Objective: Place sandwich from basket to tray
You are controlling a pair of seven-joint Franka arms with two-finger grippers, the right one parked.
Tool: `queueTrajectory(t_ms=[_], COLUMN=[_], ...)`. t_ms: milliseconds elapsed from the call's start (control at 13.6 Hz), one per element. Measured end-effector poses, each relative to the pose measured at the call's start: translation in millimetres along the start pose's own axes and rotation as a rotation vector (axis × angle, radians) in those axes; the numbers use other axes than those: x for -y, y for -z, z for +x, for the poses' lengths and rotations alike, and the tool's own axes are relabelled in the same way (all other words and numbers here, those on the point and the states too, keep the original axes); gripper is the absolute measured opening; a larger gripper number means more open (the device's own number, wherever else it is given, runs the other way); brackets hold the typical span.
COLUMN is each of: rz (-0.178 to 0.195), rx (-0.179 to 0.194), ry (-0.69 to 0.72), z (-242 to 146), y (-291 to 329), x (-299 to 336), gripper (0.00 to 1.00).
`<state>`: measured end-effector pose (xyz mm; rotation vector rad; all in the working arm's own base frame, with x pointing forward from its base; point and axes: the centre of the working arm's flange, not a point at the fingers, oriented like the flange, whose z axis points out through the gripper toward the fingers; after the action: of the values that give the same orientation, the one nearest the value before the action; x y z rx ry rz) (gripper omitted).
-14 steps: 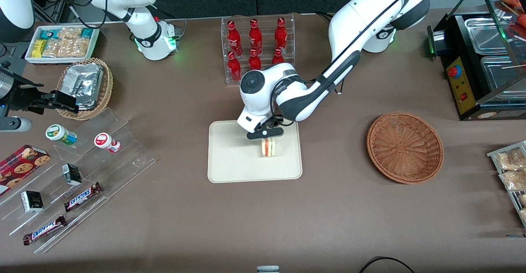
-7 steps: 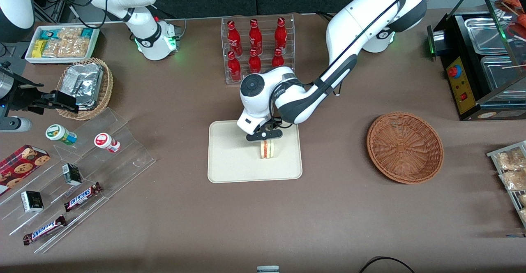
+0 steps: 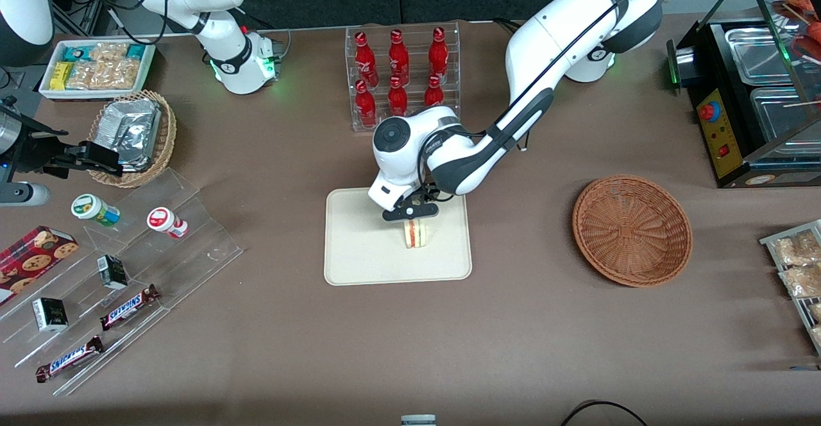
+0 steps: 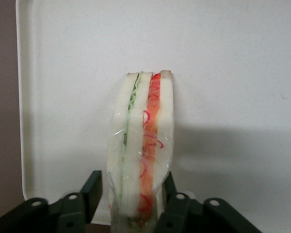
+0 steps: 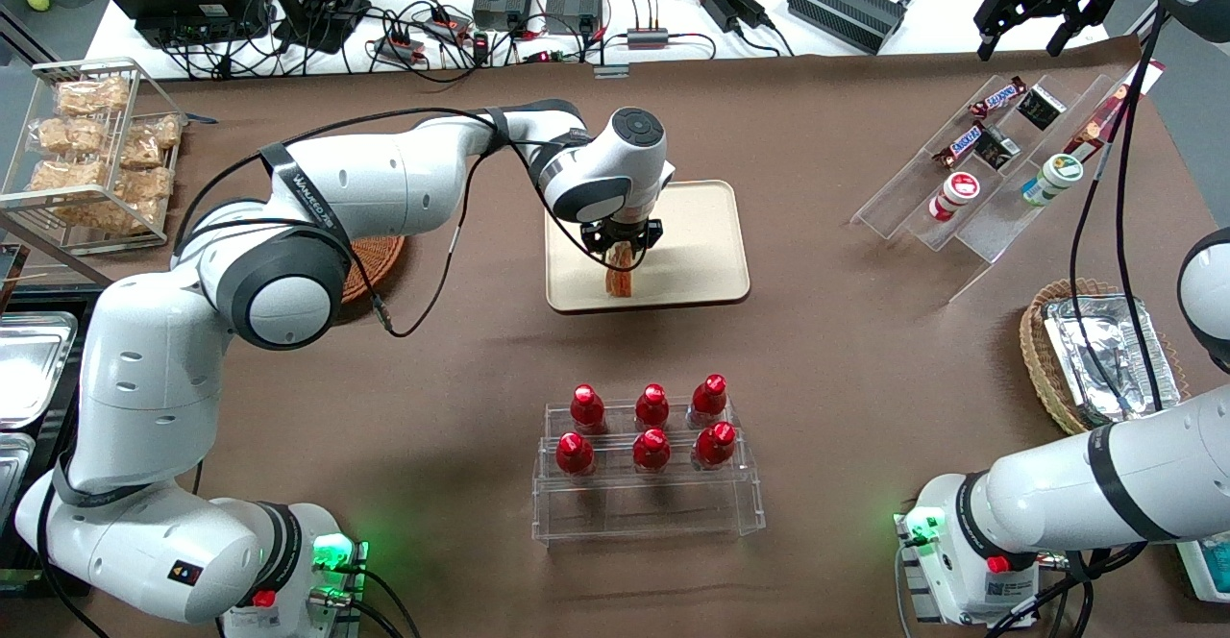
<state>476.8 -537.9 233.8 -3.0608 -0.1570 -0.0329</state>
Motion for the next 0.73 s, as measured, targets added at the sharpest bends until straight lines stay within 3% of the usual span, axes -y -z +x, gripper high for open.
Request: queueTrajectory(t_ms=[220,293,513,733], rz=[-0.005,0.004,0.049,0.068], rx=[-0.01,-0.015,-0.033,-0.06], ry=[0.017,0.037,0.129,0.225], z=[8,13,31,40], y=[10,18,70,166], x=[0,2,14,45], gripper=[0.93,0.99,0.99,1.0])
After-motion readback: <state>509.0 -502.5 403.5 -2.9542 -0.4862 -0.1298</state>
